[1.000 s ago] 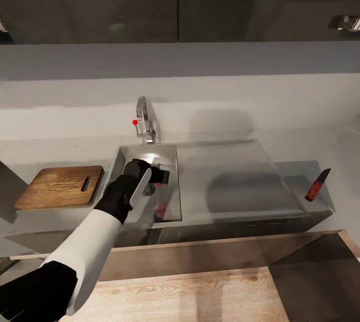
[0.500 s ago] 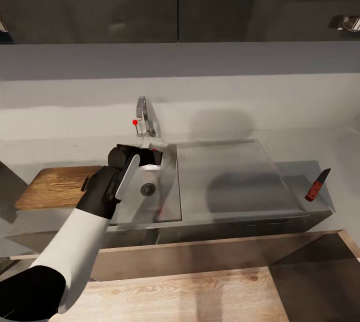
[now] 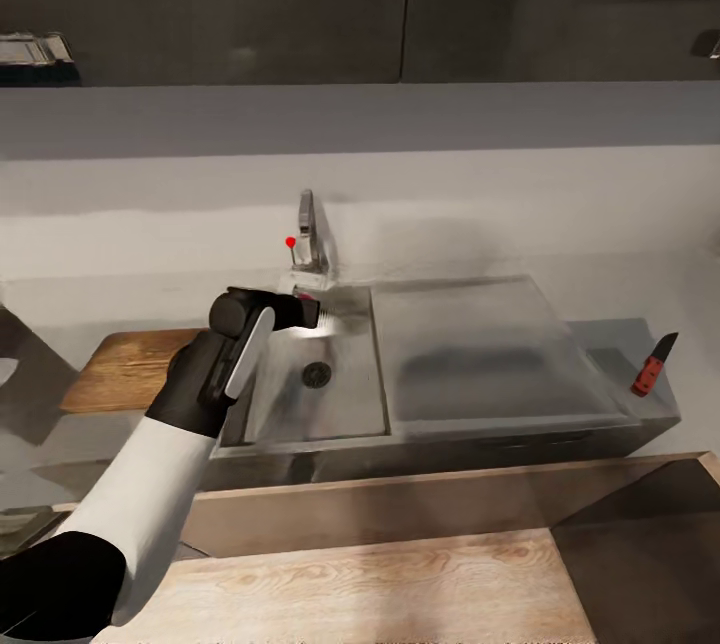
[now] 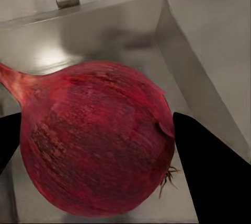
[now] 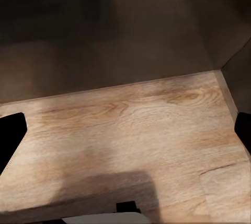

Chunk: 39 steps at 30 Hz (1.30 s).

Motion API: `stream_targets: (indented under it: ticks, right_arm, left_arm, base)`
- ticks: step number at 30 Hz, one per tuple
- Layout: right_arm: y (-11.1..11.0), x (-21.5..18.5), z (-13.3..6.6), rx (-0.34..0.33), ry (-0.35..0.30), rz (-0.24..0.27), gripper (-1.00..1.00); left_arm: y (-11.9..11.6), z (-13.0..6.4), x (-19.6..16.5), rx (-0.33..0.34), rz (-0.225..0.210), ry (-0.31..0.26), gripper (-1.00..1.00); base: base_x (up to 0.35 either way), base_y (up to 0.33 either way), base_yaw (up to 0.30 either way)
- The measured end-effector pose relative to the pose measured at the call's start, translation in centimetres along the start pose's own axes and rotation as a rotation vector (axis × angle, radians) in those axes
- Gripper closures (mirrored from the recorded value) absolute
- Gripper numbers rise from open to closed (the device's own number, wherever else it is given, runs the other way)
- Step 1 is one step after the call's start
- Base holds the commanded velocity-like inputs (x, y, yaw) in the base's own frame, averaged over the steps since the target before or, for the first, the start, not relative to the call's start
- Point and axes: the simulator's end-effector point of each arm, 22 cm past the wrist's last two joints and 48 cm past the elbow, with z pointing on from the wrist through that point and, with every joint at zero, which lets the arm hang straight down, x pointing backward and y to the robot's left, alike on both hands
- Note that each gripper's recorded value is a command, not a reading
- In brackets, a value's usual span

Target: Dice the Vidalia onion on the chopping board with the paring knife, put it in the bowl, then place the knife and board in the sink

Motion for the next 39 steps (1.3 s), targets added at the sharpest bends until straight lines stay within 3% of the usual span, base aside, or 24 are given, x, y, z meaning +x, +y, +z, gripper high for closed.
stream_targets:
  ticks: [15, 26, 39]
  right_arm:
    - [0.00, 0.01, 0.00, 0.000, 0.000, 0.000, -1.00]
    - [0.00, 0.08, -0.03, 0.000, 0.002, 0.000, -1.00]
    - [0.00, 0.05, -0.02, 0.000, 0.002, 0.000, -1.00]
  left_arm:
    - [0.39, -0.65, -0.92, -0.005, 0.001, -0.027, 1.00]
    - [0.39, -0.68, -0.95, -0.005, 0.002, -0.028, 1.00]
    - [0.51, -0.35, -0.39, -0.007, 0.000, -0.013, 1.00]
  base:
    - [-0.092, 0.277, 0.199]
    - [-0.007, 0.266, 0.027]
    - [0.000, 0.043, 0.000]
